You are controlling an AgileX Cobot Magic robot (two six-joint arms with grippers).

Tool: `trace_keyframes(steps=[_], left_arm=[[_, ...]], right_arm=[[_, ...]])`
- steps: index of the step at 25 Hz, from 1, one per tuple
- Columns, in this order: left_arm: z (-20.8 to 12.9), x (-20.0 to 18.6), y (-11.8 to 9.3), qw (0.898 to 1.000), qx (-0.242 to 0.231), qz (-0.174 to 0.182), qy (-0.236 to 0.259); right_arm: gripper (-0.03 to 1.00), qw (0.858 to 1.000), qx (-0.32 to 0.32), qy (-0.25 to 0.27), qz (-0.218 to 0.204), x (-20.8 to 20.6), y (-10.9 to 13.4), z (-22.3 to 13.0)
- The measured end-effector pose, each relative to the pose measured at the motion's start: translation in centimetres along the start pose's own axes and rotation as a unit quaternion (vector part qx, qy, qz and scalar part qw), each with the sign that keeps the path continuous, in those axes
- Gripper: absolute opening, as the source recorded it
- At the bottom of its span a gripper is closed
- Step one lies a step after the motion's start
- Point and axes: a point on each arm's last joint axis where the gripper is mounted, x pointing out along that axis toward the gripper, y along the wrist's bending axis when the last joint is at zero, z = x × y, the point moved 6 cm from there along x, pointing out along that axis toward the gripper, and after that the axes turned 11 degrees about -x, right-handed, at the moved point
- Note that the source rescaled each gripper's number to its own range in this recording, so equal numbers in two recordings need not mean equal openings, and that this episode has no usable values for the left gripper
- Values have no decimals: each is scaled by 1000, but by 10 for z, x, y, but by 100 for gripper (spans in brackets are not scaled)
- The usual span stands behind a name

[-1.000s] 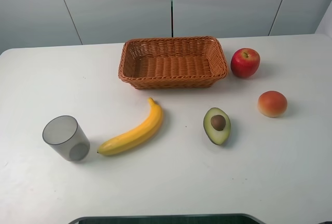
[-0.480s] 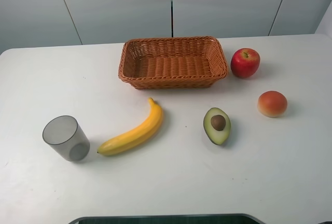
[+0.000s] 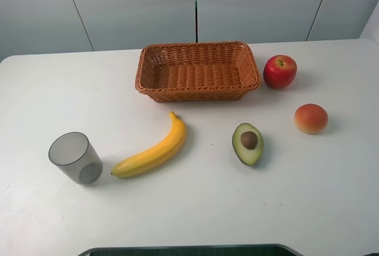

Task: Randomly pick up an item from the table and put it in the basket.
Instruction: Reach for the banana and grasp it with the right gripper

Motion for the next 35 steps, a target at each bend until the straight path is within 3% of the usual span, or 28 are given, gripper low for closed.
trace_keyframes(steps=[6, 13, 18, 21, 28, 35], left_arm=[[0, 0, 0, 1000, 0, 0, 0], [0, 0, 0, 1000, 0, 0, 0], [0, 0, 0, 1000, 0, 0, 0], [0, 0, 0, 1000, 0, 0, 0], [0, 0, 0, 1000, 0, 0, 0], [0, 0, 0, 1000, 0, 0, 0]], right_arm=[[100, 993, -21, 115, 20, 25, -3, 16], [100, 981, -10, 173, 86, 64, 6, 59], [100, 964, -7, 241, 109, 103, 8, 61], [100, 953, -31, 274, 126, 124, 21, 56], [100, 931, -112, 332, 104, 158, 70, 36], [100, 926, -103, 348, 104, 186, 125, 12]])
